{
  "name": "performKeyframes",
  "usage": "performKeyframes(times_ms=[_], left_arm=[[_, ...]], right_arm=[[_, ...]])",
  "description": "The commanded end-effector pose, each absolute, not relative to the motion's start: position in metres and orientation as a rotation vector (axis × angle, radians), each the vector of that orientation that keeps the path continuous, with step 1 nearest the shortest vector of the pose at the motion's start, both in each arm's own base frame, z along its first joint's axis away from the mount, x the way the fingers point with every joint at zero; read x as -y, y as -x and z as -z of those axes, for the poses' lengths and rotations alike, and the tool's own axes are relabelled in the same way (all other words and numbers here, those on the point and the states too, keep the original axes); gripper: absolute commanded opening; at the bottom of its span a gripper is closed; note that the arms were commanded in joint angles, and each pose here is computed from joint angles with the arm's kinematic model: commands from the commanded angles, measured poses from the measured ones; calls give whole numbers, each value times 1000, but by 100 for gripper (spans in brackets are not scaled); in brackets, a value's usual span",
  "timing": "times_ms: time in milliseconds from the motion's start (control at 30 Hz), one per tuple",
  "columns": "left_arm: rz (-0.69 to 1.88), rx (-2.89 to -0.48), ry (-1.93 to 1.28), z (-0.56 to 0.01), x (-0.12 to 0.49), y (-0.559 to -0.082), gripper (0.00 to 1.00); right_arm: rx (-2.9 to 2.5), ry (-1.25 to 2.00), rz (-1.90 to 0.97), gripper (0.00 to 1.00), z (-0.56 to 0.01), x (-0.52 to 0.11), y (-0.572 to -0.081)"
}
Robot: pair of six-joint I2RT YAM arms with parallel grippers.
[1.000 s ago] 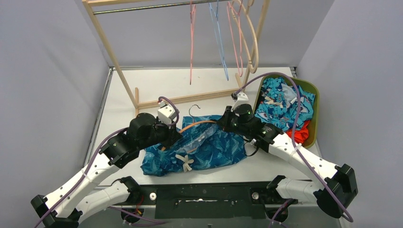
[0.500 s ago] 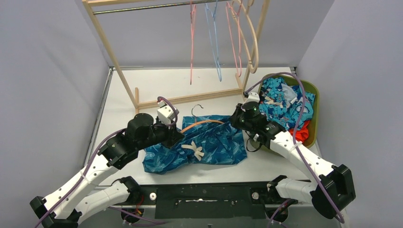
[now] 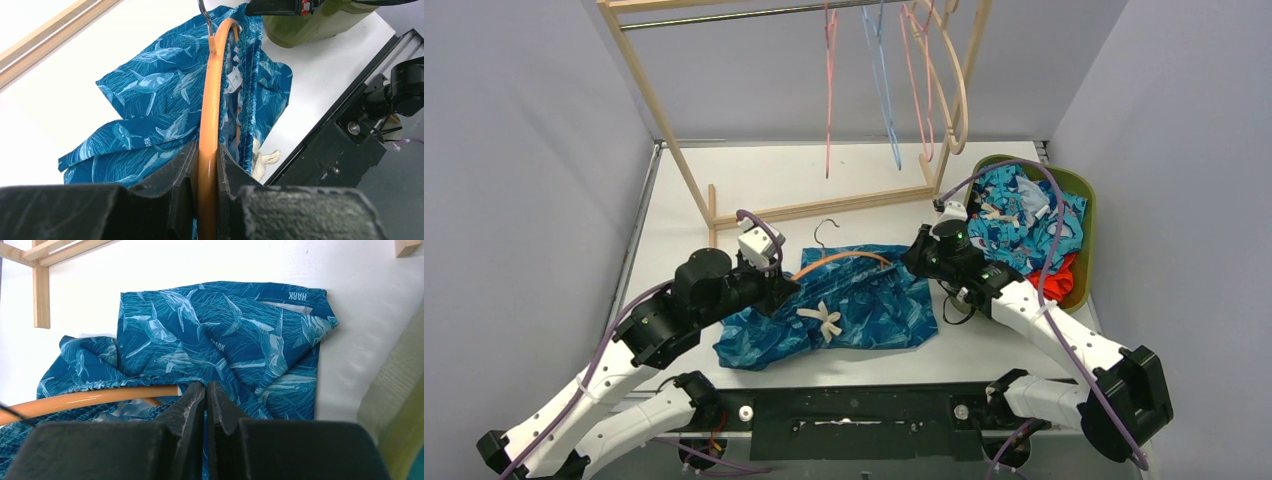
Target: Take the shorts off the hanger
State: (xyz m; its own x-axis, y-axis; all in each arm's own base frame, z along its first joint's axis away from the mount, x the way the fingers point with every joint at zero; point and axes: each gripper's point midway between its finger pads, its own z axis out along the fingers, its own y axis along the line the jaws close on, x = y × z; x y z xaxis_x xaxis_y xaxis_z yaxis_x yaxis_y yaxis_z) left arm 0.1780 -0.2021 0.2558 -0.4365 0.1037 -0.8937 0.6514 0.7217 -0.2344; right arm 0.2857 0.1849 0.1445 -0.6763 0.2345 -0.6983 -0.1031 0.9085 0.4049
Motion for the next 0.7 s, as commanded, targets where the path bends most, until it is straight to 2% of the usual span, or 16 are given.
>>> performKeyframes(times_ms=[0, 233, 367, 533, 600, 667], left_arm=[[734, -1714, -437, -326, 192, -188, 0], [790, -1697, -467, -329, 197, -179, 0], [838, -1733, -517, -320, 208, -174, 0], [845, -1763, -550, -311, 219, -179, 0], [849, -1754, -555, -313, 221, -181, 0], [848, -1738, -553, -316, 221, -182, 0]], right_arm=[[-2307, -159, -318, 0, -117, -150, -290], [-2317, -113, -321, 0, -122, -156, -295], [-2259, -18, -532, 1, -155, -187, -296], [-2202, 16, -785, 20, -182, -222, -290], [-2222, 6, -774, 32, -179, -222, -290], [-2263, 1, -716, 38, -171, -218, -291]])
